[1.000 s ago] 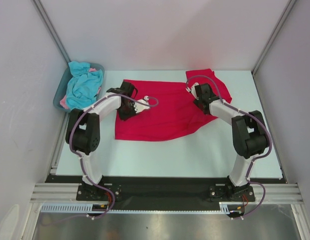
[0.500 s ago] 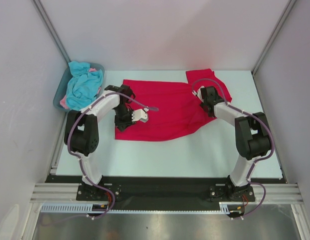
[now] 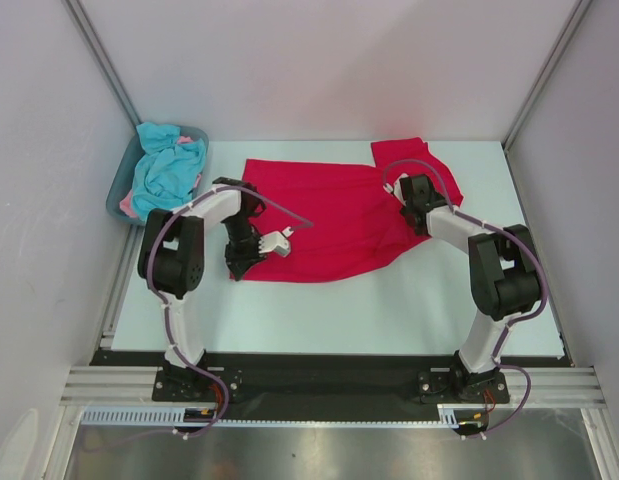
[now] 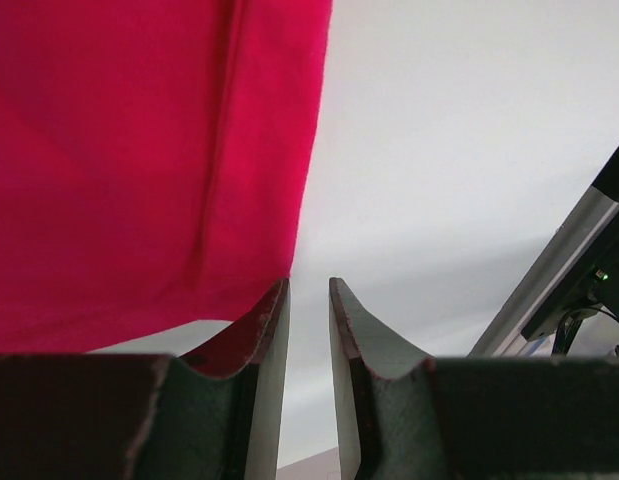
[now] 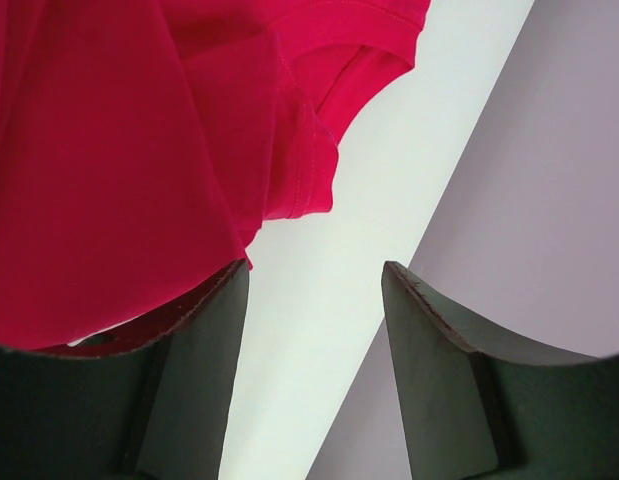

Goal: Fold and stack the t-shirts
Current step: Fold the tshirt

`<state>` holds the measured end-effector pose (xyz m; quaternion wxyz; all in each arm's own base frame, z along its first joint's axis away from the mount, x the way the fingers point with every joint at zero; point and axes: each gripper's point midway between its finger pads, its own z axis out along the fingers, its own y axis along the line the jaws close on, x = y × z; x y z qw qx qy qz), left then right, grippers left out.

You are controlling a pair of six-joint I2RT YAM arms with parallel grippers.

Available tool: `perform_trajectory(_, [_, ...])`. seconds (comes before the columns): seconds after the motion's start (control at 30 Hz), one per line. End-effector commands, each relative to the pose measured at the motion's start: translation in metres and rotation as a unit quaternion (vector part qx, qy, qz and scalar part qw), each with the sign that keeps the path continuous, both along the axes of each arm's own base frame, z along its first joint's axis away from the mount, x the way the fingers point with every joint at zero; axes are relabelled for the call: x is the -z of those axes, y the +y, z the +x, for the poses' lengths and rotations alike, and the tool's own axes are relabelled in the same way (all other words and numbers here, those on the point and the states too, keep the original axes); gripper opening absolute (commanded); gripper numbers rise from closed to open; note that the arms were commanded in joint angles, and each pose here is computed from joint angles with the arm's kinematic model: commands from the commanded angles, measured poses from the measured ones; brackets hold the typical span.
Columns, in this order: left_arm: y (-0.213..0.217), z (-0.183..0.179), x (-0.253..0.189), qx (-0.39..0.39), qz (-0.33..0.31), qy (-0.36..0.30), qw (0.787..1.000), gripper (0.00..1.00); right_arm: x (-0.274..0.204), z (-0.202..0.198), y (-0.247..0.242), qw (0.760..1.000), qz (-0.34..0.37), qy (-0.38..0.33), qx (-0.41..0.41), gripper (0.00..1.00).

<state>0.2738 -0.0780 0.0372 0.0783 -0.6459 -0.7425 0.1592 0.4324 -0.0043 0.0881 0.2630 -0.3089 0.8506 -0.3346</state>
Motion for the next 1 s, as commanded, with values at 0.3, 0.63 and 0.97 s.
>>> perform_trajectory(0.3, [0.004, 0.020, 0.004, 0.007, -0.009, 0.000, 1.000, 0.27, -0.023, 0.003, 0.000, 0.999, -0.002, -0.036, 0.005, 0.61])
perform_trajectory(0.63, [0.000, 0.035, -0.010, 0.015, -0.019, -0.035, 0.999, 0.26, -0.023, 0.005, 0.000, 0.999, -0.006, -0.037, 0.005, 0.60])
perform_trajectory(0.97, [0.008, 0.020, 0.008, 0.019, 0.000, 0.004, 1.000, 0.26, -0.025, 0.005, -0.001, 0.999, -0.014, -0.039, 0.002, 0.60])
